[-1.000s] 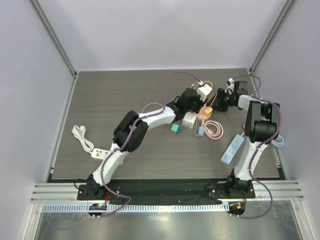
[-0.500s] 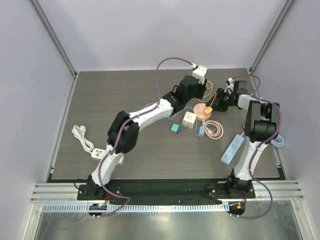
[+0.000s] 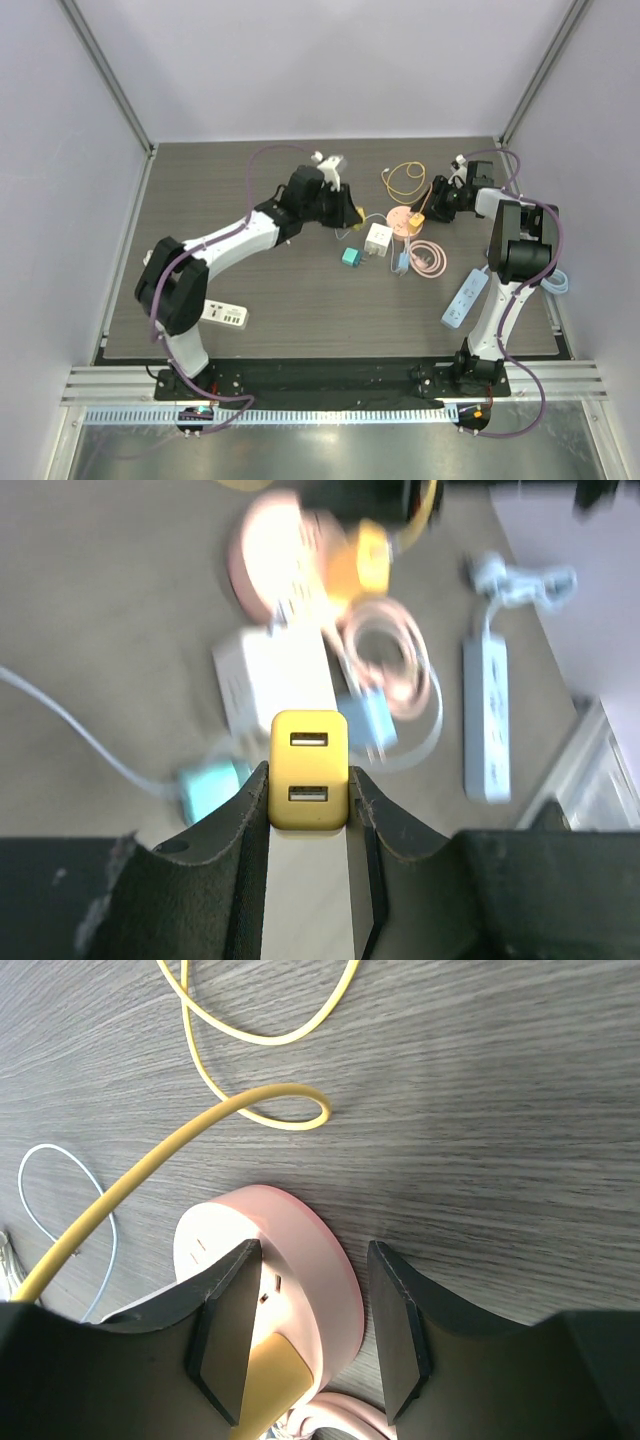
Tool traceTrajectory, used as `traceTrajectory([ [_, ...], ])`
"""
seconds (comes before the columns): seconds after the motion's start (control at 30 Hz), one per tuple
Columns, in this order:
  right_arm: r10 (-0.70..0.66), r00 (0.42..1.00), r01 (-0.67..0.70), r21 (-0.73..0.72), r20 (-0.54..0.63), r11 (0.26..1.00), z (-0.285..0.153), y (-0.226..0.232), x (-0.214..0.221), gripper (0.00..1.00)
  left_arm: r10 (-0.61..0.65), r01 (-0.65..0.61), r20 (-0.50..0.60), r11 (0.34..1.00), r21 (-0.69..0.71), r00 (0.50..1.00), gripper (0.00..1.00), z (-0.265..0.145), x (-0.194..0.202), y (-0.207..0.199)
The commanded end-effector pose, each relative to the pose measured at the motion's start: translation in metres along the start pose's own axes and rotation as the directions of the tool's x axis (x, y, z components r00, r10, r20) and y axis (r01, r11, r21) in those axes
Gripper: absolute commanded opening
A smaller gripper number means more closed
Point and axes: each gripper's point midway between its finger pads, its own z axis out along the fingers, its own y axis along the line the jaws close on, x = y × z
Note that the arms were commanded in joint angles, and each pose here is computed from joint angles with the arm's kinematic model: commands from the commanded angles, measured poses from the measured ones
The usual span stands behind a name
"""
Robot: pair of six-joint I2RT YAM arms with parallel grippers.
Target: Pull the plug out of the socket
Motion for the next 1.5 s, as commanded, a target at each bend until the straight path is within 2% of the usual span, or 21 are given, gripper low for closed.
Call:
traceTrajectory([
  [0.0, 0.046, 0.994, -0.032, 0.140, -0.100, 0.990, 0.017, -0.040, 0.038, 0.53, -0.092, 0.108, -0.144, 0.989, 0.104, 0.985, 0.04, -0.027, 0.047, -0.027],
  [0.17, 0.047, 0.994, -0.032, 0.144, -0.103, 0.989, 0.017, -0.041, 0.040, 0.53, -0.185, 0.200, -0.240, 0.979, 0.039, 0.953, 0.06, -0.034, 0.095, -0.009],
  [0.27, 0.047, 0.994, -0.032, 0.142, -0.101, 0.989, 0.017, -0.040, 0.040, 0.53, -0.197, 0.205, -0.249, 0.979, 0.007, 0.948, 0.09, -0.031, 0.104, -0.001],
  [0.5, 0.047, 0.993, -0.032, 0.138, -0.104, 0.990, 0.018, -0.040, 0.041, 0.53, -0.232, 0.234, -0.306, 0.972, -0.032, 0.923, 0.23, -0.018, 0.126, 0.011],
  [0.67, 0.047, 0.993, -0.032, 0.135, -0.105, 0.990, 0.020, -0.040, 0.041, 0.53, -0.252, 0.238, -0.318, 0.968, -0.082, 0.914, 0.29, -0.012, 0.137, 0.023],
  [0.77, 0.049, 0.993, -0.035, 0.136, -0.106, 0.990, 0.020, -0.040, 0.041, 0.53, -0.251, 0.228, -0.317, 0.968, -0.108, 0.915, 0.37, -0.011, 0.138, 0.027],
  [0.8, 0.047, 0.993, -0.033, 0.133, -0.106, 0.991, 0.020, -0.040, 0.041, 0.53, -0.249, 0.223, -0.316, 0.968, -0.118, 0.915, 0.44, -0.011, 0.138, 0.030],
  [0.87, 0.048, 0.993, -0.033, 0.134, -0.107, 0.990, 0.020, -0.040, 0.041, 0.53, -0.228, 0.198, -0.315, 0.972, -0.125, 0.921, 0.47, -0.011, 0.136, 0.032],
  [0.9, 0.048, 0.993, -0.033, 0.135, -0.107, 0.990, 0.020, -0.040, 0.041, 0.53, -0.223, 0.188, -0.322, 0.973, -0.136, 0.920, 0.52, -0.013, 0.137, 0.034],
  [1.03, 0.048, 0.993, -0.033, 0.138, -0.109, 0.990, 0.020, -0.041, 0.042, 0.53, -0.157, 0.113, -0.294, 0.981, -0.160, 0.943, 0.63, -0.019, 0.119, 0.035],
  [1.1, 0.049, 0.993, -0.033, 0.139, -0.107, 0.990, 0.020, -0.041, 0.041, 0.53, -0.088, 0.055, -0.241, 0.989, -0.139, 0.967, 0.67, -0.022, 0.095, 0.025],
  [1.2, 0.047, 0.993, -0.032, 0.139, -0.105, 0.990, 0.020, -0.040, 0.041, 0.53, 0.032, -0.047, -0.160, 0.995, -0.090, 0.987, 0.68, -0.022, 0.059, -0.003],
  [1.33, 0.059, 0.993, -0.044, 0.138, -0.103, 0.989, 0.020, -0.040, 0.040, 0.53, 0.156, -0.160, -0.068, 0.985, -0.070, 0.985, 0.68, -0.010, 0.027, -0.036],
  [1.47, 0.068, 0.993, -0.055, 0.138, -0.092, 0.989, 0.020, -0.039, 0.038, 0.53, 0.181, -0.181, -0.009, 0.983, -0.013, 0.983, 0.67, 0.019, 0.002, -0.061],
])
